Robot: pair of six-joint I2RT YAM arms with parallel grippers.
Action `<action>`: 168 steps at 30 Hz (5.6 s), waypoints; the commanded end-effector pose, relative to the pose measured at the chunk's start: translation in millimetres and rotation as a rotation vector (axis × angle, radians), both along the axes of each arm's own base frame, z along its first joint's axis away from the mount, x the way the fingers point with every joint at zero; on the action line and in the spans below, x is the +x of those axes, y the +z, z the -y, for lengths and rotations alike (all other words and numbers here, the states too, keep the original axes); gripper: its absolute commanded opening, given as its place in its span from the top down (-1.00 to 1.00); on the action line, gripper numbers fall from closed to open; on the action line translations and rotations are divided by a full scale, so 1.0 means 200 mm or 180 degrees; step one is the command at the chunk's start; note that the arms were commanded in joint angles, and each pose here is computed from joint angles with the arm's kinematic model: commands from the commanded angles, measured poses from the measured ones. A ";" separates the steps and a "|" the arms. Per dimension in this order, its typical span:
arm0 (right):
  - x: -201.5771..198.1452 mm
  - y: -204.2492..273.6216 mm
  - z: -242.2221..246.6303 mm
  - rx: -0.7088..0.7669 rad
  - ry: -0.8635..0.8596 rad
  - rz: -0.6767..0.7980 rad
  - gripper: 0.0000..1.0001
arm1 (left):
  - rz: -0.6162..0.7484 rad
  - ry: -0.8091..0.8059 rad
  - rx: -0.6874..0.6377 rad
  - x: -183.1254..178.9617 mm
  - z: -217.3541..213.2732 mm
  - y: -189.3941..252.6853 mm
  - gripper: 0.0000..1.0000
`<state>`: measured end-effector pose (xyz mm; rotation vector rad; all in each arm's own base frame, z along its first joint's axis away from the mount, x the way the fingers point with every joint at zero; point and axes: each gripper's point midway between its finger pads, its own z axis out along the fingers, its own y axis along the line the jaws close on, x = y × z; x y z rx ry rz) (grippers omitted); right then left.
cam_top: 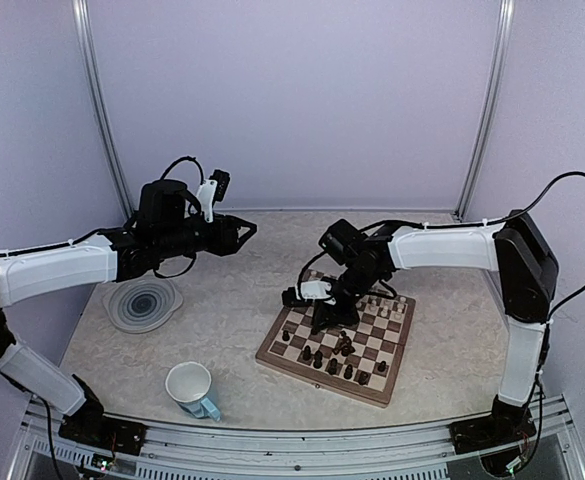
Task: Set up the chess pieces on the board
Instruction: Pick up the pawn from the chessboard, then place the pawn at g7, then pick up the pawn from the chessboard, then place the pawn at b7.
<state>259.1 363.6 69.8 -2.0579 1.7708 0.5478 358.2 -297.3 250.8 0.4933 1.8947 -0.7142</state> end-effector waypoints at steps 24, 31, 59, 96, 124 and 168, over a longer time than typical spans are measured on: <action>-0.16 -0.02 -0.20 -0.0018 0.0354 -0.0198 0.90 | 0.0026 -0.0115 0.0018 -0.01 0.04 0.01 0.02; -0.16 -0.03 -0.21 -0.0022 0.0348 -0.0192 0.81 | 0.0015 -0.0127 0.0035 -0.01 0.05 0.01 0.02; -0.23 0.07 0.31 -0.0230 0.0076 0.0131 0.43 | -0.0066 -0.0201 0.0213 -0.01 0.10 -0.09 0.02; -0.27 -0.04 0.26 -0.0387 0.0150 -0.0044 0.81 | -0.0126 -0.0290 0.0238 -0.02 0.13 -0.13 0.02; -0.46 0.10 0.49 -0.0405 0.0172 0.0045 0.86 | -0.0135 -0.0279 0.0304 -0.01 0.14 -0.15 0.02; -0.34 0.15 0.38 -0.0176 0.0095 0.0153 0.20 | -0.0198 -0.0325 0.0346 -0.02 0.16 -0.20 0.02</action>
